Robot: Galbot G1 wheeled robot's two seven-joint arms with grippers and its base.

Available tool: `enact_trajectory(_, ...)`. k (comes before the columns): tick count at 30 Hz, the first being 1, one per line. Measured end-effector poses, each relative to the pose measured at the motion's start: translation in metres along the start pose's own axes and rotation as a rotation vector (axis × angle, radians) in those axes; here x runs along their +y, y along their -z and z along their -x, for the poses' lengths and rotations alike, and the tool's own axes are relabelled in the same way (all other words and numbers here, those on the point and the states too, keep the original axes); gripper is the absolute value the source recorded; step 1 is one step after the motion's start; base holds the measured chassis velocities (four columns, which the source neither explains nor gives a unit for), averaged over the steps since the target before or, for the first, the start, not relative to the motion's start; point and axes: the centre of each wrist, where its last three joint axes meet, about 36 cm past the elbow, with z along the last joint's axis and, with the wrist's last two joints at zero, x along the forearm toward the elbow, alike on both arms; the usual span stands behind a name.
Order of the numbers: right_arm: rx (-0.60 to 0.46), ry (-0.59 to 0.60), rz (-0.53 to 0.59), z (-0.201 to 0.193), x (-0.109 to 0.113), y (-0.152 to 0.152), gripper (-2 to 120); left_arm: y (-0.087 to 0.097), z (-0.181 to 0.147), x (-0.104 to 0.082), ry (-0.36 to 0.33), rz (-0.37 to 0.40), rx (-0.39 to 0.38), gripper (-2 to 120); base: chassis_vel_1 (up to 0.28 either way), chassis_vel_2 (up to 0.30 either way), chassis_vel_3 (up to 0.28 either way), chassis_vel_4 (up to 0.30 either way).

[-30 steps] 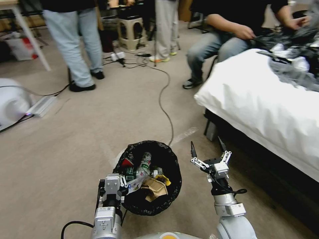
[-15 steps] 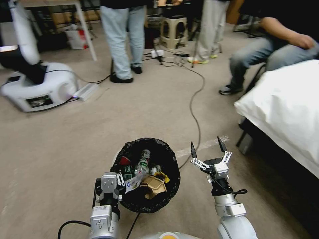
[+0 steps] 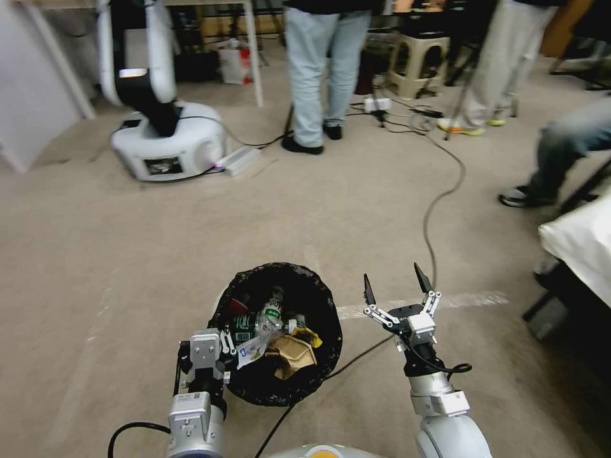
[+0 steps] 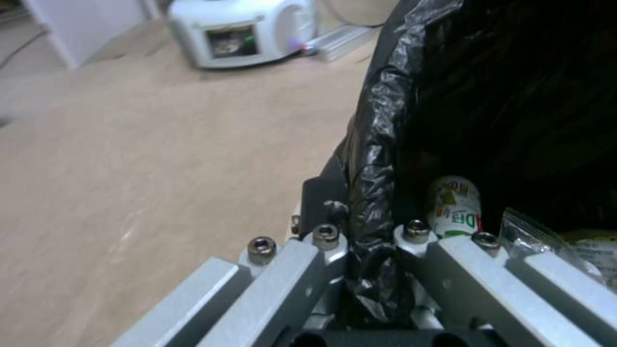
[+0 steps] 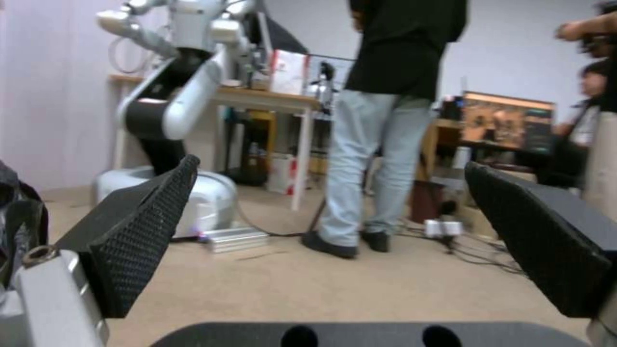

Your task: Pick up the trash bin, then pick up the garbage from the floor and place it into the trash bin.

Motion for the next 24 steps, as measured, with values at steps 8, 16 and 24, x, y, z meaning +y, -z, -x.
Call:
enact_trajectory(8,0.004,0.003,0.000,-0.003,0.000,-0.004,100,-0.005,0.003,0.000,0.004,-0.003,0.013,0,0.118,0.117,0.118,0.122)
enact_trajectory(16,0.001,0.006,0.002,-0.005,0.000,-0.004,100,-0.018,0.009,-0.004,-0.004,-0.040,0.035,0,0.076,0.079,0.069,0.069)
enact_trajectory(24,0.000,0.004,-0.005,-0.008,-0.004,-0.007,100,-0.020,0.021,0.000,-0.022,-0.216,0.308,0,0.000,0.000,0.000,0.000)
